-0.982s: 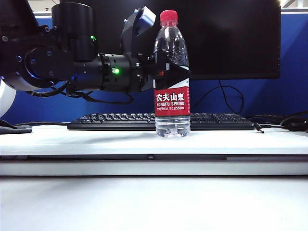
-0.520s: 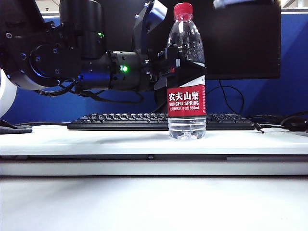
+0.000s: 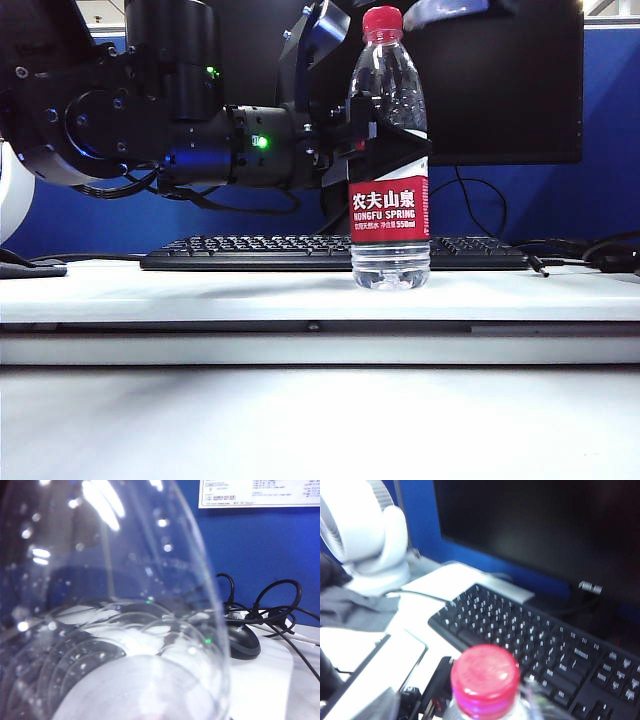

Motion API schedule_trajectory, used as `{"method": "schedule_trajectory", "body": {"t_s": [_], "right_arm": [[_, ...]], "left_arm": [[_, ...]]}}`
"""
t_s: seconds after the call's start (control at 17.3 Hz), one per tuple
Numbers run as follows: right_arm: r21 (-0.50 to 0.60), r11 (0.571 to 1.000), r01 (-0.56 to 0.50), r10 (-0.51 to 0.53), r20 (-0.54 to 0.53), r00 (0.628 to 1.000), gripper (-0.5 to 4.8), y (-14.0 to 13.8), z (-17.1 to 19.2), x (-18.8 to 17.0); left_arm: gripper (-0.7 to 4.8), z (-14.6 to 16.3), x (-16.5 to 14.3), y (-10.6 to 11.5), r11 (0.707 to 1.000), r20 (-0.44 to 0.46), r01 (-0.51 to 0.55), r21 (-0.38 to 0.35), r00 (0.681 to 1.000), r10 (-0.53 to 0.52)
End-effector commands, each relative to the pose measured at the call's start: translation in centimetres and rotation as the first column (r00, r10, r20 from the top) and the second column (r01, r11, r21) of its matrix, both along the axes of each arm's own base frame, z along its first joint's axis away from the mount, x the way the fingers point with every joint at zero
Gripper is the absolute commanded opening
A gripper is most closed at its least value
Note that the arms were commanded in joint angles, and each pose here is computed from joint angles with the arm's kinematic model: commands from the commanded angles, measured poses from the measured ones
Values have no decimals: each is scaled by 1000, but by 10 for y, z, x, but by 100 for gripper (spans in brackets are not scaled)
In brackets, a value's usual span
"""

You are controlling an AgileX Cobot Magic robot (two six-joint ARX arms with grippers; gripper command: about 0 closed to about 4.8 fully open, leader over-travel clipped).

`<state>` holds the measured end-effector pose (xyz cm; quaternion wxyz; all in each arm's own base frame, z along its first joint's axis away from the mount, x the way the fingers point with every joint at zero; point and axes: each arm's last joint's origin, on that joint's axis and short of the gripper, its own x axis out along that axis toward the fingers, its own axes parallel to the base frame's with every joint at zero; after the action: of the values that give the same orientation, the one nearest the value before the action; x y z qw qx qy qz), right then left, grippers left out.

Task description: Unscrew the cap from the plastic bottle on the table.

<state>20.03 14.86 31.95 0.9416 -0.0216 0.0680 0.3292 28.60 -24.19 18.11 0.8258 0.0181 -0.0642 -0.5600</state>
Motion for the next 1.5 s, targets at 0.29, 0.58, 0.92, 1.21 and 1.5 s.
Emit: {"method": "schedule_trajectory", "body": {"t_s": [0.29,0.58,0.92,1.21,1.5], "right_arm": [[43,999,8,-10,47,999,226,9,2,7],[38,998,54,-55,45,997,169,8,1,8],[16,998,54,-54,15,998,94,12,-8,14],[-20,999,51,-51,-43,998,94,-4,-8,12],[71,979,-193,202,-154,967,94,-34,-11,23]], "left_arm": [[295,2,0,-1,1000,4,12,-5,1000,-12],[295,2,0,-2,1000,3,20,-3,1000,-20],[295,0,-1,-2,999,-13,36,15,999,-36],[295,-2,-1,-2,999,-26,38,28,999,-37],[295,-6,-2,-2,994,-23,80,69,997,-79]]}}
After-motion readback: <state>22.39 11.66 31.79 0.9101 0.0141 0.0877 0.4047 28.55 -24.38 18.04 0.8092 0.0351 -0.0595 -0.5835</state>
